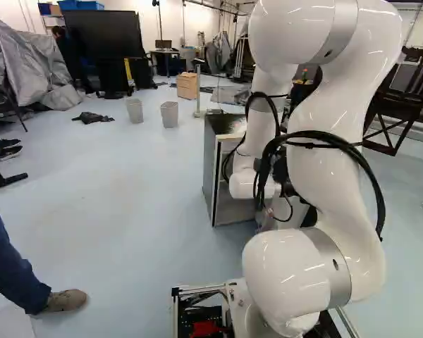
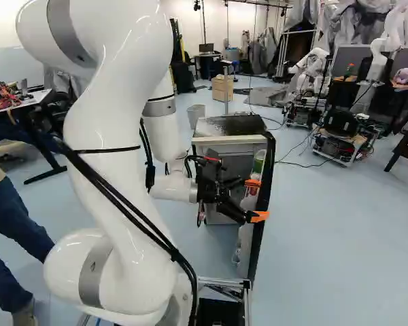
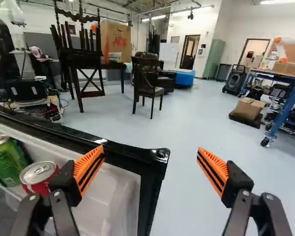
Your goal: Grab a drink from the fridge
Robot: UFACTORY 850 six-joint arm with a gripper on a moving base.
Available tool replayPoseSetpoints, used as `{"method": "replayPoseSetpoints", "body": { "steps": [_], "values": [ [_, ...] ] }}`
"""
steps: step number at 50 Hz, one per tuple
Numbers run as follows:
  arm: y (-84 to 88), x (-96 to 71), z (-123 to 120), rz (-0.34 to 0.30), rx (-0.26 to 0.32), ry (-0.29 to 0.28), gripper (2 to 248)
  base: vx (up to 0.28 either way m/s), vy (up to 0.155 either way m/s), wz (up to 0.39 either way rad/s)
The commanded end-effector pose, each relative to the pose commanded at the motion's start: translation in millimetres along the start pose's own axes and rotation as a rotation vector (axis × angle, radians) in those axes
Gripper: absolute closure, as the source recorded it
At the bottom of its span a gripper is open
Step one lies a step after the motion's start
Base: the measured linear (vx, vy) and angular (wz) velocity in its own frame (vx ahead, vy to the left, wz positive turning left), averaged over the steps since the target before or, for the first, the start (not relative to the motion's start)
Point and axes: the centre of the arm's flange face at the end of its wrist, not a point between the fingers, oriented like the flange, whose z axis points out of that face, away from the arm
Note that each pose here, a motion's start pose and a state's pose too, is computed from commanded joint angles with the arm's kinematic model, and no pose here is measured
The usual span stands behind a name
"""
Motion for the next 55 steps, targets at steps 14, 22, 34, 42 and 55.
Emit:
{"method": "replayPoseSetpoints", "body": {
  "steps": [14,22,34,42,55],
  "values": [
    [-8.2,3.9,24.2,0.035,-0.075,-0.003,3,0.000,0.000,0.000],
    [-12.7,6.3,38.7,0.056,-0.116,-0.004,3,0.000,0.000,0.000],
    [-18.7,9.7,60.9,0.087,-0.176,-0.003,3,0.000,0.000,0.000],
    [-22.4,12.1,76.2,0.107,-0.215,-0.002,3,0.000,0.000,0.000],
    [-26.4,15.4,98.3,0.136,-0.268,0.001,3,0.000,0.000,0.000]
  ]
}}
